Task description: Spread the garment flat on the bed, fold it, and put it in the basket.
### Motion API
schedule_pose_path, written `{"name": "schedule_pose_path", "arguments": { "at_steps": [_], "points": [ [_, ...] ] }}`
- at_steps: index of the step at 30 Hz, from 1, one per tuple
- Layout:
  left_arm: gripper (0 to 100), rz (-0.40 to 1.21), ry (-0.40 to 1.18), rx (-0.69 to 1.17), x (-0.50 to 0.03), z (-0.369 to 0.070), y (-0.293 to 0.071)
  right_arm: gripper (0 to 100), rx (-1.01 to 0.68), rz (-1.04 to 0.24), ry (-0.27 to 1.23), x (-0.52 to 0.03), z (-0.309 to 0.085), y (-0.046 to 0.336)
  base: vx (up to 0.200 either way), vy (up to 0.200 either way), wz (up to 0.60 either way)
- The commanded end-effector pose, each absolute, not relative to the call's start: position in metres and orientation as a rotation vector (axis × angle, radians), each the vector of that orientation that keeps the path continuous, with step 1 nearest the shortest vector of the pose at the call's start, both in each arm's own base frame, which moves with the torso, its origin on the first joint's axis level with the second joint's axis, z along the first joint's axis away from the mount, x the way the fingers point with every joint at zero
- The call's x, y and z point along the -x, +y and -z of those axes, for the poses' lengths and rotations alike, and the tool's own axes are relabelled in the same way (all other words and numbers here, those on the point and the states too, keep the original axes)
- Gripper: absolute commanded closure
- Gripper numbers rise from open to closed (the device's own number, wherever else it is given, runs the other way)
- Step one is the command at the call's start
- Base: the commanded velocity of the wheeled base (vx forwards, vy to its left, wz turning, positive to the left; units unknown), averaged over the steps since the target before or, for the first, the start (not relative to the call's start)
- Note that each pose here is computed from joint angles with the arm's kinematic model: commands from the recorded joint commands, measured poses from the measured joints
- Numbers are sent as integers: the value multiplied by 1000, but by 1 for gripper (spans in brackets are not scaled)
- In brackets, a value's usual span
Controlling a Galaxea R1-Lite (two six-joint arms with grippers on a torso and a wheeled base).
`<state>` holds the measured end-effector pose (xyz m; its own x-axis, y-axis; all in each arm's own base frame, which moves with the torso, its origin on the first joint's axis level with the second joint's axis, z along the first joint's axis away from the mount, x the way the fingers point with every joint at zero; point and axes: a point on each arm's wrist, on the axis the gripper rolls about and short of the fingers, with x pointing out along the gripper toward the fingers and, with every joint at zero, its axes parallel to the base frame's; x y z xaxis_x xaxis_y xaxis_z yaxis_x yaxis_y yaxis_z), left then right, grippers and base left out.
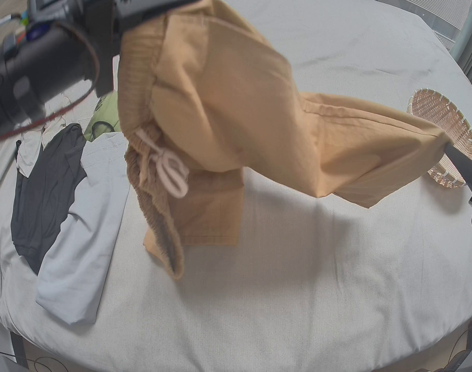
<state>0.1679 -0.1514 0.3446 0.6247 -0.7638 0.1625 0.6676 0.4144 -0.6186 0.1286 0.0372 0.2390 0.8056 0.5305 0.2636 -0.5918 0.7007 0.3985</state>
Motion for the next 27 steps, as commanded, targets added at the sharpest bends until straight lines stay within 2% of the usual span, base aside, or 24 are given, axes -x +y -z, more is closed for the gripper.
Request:
{"name": "schedule_pose_path", "arguments": {
  "at_steps": [1, 6, 8, 18, 26, 27],
  "points": [
    [100, 800, 168, 745, -168, -309, -127, 100, -498, -544, -26, -167, -229, 30, 0, 0, 0],
    [100, 757, 174, 761, -175, -292, -121, 100, -509, -526, 67, -188, -212, 33, 0, 0, 0],
    [100, 731, 180, 798, -179, -280, -114, 100, -519, -529, 164, -204, -193, 36, 0, 0, 0],
    [100, 676, 211, 805, -182, -245, -96, 100, -542, -564, 351, -209, -154, 44, 0, 0, 0],
    [100, 677, 207, 833, -181, -237, -94, 100, -542, -587, 383, -214, -138, 52, 0, 0, 0],
    [100, 680, 201, 834, -180, -237, -94, 0, -542, -590, 376, -216, -138, 53, 0, 0, 0]
  ]
}}
